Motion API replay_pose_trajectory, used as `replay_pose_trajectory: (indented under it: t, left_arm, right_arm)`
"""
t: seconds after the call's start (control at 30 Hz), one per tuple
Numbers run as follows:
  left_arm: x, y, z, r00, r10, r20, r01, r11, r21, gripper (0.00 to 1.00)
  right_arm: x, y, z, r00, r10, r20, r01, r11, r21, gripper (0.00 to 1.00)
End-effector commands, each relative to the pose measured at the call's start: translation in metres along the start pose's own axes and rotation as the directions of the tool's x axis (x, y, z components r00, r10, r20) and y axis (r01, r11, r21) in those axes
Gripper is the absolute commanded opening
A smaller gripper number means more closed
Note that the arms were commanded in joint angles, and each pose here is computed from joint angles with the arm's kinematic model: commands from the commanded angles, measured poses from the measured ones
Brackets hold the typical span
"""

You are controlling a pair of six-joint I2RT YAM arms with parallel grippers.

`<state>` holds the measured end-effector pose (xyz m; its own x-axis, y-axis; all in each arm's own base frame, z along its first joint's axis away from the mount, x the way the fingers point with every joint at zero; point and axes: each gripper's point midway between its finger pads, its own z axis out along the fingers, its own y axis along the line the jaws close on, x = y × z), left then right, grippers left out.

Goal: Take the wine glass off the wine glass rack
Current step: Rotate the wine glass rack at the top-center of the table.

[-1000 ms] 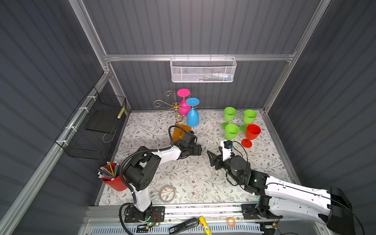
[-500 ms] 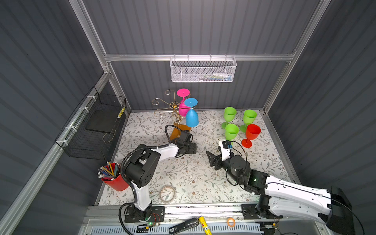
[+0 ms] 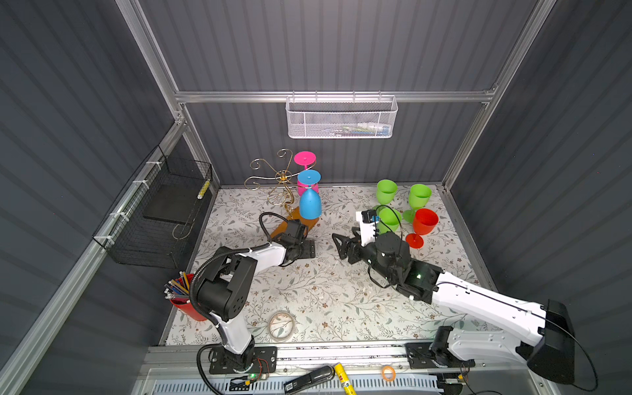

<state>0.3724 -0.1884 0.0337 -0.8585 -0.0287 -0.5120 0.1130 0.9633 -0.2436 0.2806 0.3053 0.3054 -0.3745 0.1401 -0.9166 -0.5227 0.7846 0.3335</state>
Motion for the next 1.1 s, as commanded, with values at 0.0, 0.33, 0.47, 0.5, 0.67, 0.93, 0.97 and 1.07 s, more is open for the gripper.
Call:
replay_pose_trajectory:
  t: [0.0,0.33,0.47,0.5,0.67,0.93,0.97,1.07]
  left_arm:
    - [0.021,0.022,-0.003,0.998,-0.035,-0.048,0.033,0.998,-0.047,0.84]
    - [0.025,0.041,-0.024,0.996,-0.09,-0.005,0.09,0.995,-0.045,0.85]
    - [0.024,0.04,-0.041,0.995,-0.092,0.043,0.093,0.995,-0.022,0.85]
    - [0.025,0.039,-0.046,0.994,-0.091,0.057,0.092,0.996,-0.016,0.85]
    - [0.03,0.037,-0.072,0.989,-0.099,0.114,0.097,0.995,0.022,0.85]
    - [0.026,0.009,-0.126,0.975,0.064,0.213,-0.061,0.998,-0.022,0.85]
    - [0.025,0.004,-0.132,0.972,0.083,0.222,-0.079,0.996,-0.026,0.85]
    - [0.024,-0.006,-0.147,0.962,0.116,0.248,-0.115,0.993,-0.02,0.85]
  right_arm:
    - [-0.007,0.013,0.009,0.991,0.097,-0.091,-0.104,0.992,-0.074,0.78]
    - [-0.067,0.021,0.049,0.933,0.34,-0.115,-0.354,0.927,-0.128,0.76]
    - [-0.087,0.017,0.067,0.877,0.467,-0.114,-0.48,0.864,-0.153,0.72]
    - [-0.092,0.017,0.071,0.864,0.49,-0.114,-0.503,0.849,-0.161,0.71]
    - [-0.11,0.014,0.091,0.817,0.562,-0.126,-0.576,0.796,-0.185,0.66]
    - [-0.116,0.007,0.117,0.777,0.609,-0.16,-0.63,0.753,-0.191,0.6]
    - [-0.115,0.006,0.12,0.773,0.613,-0.163,-0.634,0.75,-0.19,0.58]
    - [-0.115,0.003,0.124,0.771,0.616,-0.16,-0.636,0.749,-0.183,0.55]
